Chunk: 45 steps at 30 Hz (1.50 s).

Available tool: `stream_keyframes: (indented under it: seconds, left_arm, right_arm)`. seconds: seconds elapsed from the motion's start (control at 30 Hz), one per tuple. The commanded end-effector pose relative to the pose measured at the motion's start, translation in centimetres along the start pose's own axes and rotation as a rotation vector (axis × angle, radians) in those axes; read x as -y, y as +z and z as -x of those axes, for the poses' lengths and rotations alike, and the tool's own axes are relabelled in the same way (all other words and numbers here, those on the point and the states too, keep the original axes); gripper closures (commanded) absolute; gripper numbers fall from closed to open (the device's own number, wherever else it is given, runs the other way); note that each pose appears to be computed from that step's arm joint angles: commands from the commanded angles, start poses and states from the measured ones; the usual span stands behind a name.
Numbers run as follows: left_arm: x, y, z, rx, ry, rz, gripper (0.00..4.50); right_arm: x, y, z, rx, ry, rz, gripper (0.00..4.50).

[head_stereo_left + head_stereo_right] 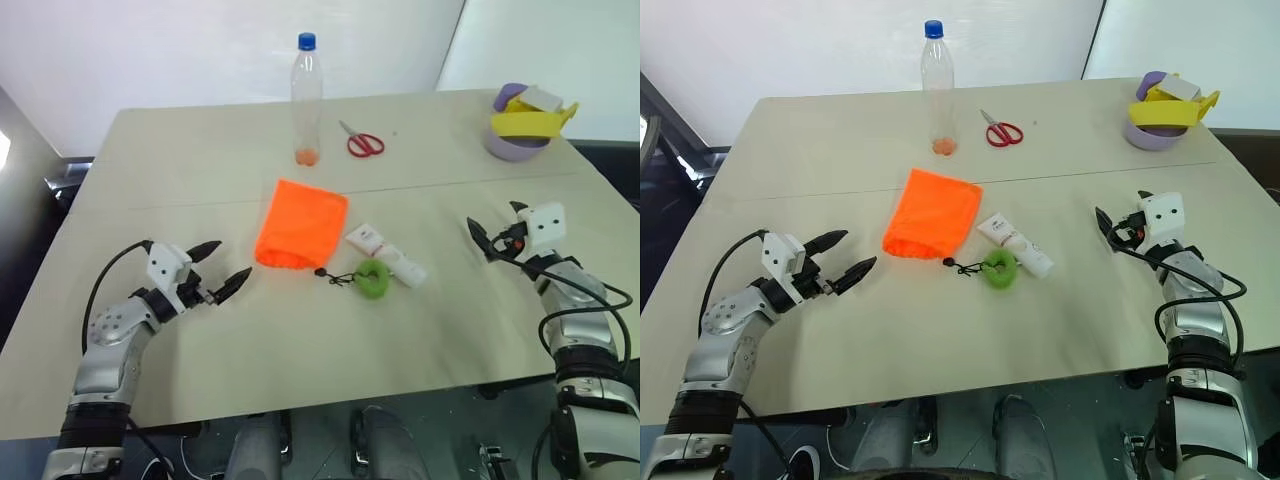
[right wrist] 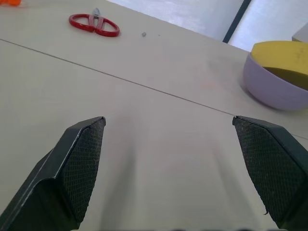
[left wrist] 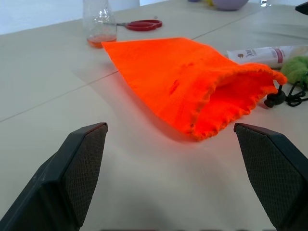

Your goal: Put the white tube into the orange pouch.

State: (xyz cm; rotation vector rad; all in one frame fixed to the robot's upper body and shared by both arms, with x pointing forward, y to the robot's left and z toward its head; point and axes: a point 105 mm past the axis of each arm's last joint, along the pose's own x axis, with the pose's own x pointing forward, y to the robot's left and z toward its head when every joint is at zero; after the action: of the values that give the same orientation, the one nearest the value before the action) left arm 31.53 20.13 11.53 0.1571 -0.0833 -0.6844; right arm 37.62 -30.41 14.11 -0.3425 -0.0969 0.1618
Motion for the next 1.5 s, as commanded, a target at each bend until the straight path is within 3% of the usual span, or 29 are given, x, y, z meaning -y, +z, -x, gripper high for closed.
stream_keyframes:
  seconds: [0.03, 0.23, 0.37, 0.47, 0.67, 0.97, 1.13, 1.23, 1.43, 1.5]
  left_arm:
    - [-0.2, 2.0, -0.4, 0.061, -0.008, -0.06, 0.0]
    - [-1.6, 3.9, -0.2, 0.081, -0.015, -0.175, 0.0]
    - [0.0, 4.8, -3.4, 0.074, -0.078, -0.327, 0.0]
    - [1.2, 5.2, -5.1, 0.076, -0.126, -0.393, 0.0]
    - [3.8, 3.5, -6.7, 0.042, -0.256, -0.484, 0.0]
    - [2.5, 3.8, -7.6, 0.04, -0.192, -0.57, 0.0]
    - [2.7, 2.5, -7.9, 0.011, -0.196, -0.568, 0.0]
    - [2.7, 2.1, -8.2, 0.013, -0.179, -0.561, 0.82]
    - [2.6, 2.4, -8.6, 0.024, -0.166, -0.547, 3.88]
    - [2.2, 2.2, -8.4, 0.018, -0.15, -0.521, 4.47]
  right_arm:
    - [-1.3, 2.6, 0.2, 0.086, 0.109, -0.005, 0.07]
    - [-7.0, 6.9, 3.6, 0.137, 0.508, -0.001, 0.07]
    - [-11.1, 9.0, 4.5, 0.123, 0.699, 0.104, 0.07]
    - [-12.0, 9.8, 4.1, 0.135, 0.697, 0.109, 0.07]
    - [-13.1, 9.5, 3.4, 0.137, 0.664, 0.098, 0.07]
    - [-13.7, 9.8, 3.5, 0.144, 0.664, 0.087, 0.07]
    - [-13.9, 9.8, 3.4, 0.149, 0.665, 0.091, 0.07]
    - [-13.8, 10.0, 3.3, 0.151, 0.658, 0.093, 0.0]
    - [-13.9, 9.9, 3.3, 0.152, 0.654, 0.092, 0.0]
    - [-13.9, 10.0, 3.2, 0.159, 0.649, 0.1, 0.0]
